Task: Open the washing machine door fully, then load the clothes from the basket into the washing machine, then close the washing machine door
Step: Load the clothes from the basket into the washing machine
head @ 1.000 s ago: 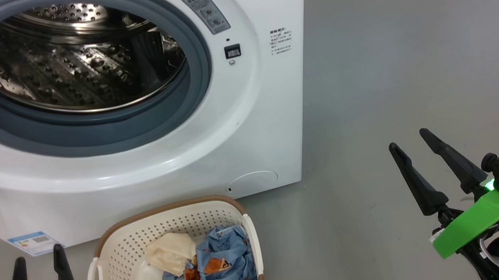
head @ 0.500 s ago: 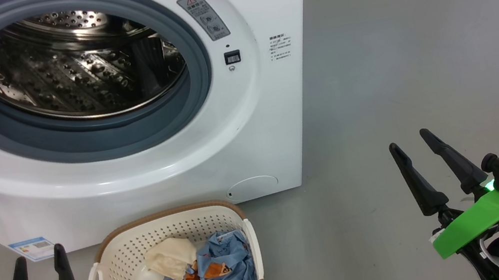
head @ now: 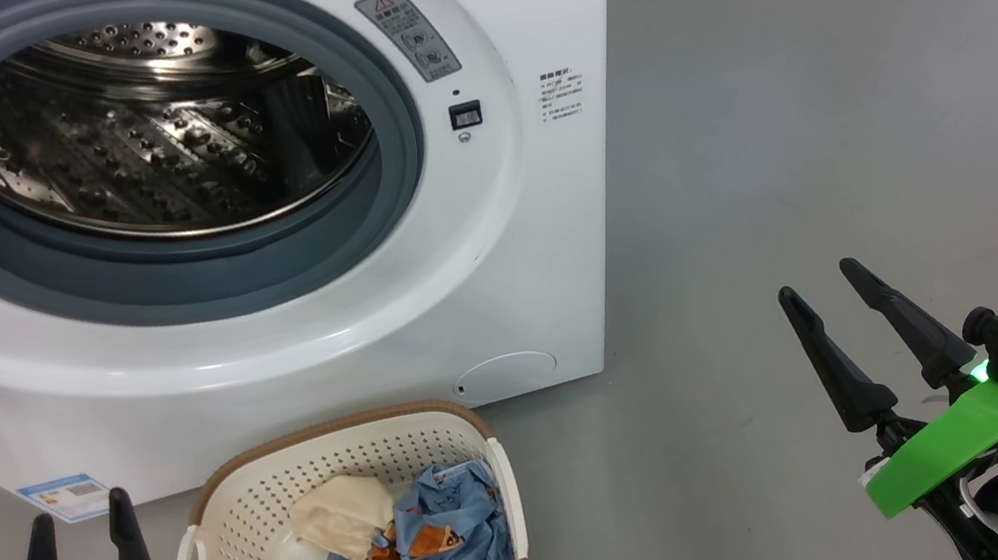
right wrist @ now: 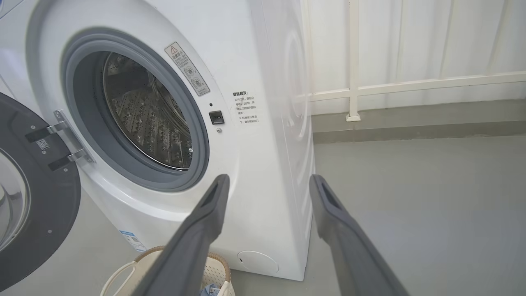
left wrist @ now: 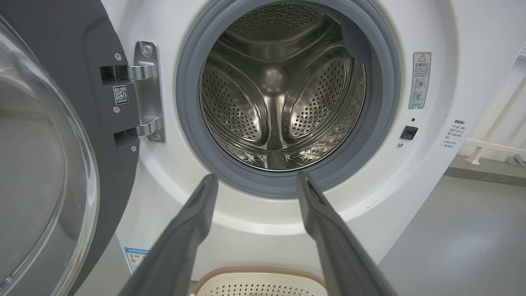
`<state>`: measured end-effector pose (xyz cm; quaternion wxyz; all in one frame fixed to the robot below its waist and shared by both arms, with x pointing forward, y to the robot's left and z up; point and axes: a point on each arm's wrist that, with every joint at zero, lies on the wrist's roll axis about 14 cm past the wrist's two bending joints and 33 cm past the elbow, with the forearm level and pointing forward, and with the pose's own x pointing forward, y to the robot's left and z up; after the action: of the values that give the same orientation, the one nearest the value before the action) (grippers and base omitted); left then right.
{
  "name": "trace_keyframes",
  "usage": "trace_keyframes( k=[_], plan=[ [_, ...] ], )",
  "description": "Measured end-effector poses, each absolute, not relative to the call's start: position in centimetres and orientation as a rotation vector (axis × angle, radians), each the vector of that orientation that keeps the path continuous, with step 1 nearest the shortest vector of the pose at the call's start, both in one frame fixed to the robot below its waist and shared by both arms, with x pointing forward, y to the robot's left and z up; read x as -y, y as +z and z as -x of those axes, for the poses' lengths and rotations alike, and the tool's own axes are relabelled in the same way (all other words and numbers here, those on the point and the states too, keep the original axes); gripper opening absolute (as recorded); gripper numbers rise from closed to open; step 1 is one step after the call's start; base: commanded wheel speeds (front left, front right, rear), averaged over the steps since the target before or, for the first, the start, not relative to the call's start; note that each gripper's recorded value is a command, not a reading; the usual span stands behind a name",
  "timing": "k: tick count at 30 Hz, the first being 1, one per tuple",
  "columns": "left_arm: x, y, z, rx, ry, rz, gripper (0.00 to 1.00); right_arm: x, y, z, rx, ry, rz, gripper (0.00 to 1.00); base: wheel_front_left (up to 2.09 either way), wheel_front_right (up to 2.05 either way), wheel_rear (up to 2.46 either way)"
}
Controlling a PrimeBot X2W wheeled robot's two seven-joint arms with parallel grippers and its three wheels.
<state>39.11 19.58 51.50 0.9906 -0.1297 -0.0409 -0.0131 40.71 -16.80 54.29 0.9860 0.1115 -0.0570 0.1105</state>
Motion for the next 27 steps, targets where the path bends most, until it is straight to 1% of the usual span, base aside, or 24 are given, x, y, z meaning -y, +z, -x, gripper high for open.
trace_keyframes(
  k=[14, 27],
  plan=[
    [-19.4, 50.3, -39.6, 0.050, -0.030, 0.261, 1.00, 16.8, 53.1, -41.2, 0.083, 0.219, -0.228, 1.00, 0.00, 0.00, 0.00],
    [-18.6, 48.4, -42.1, 0.005, -0.049, 0.260, 1.00, 17.0, 50.6, -42.6, 0.024, 0.203, -0.241, 1.00, 0.00, 0.00, 0.00]
  ],
)
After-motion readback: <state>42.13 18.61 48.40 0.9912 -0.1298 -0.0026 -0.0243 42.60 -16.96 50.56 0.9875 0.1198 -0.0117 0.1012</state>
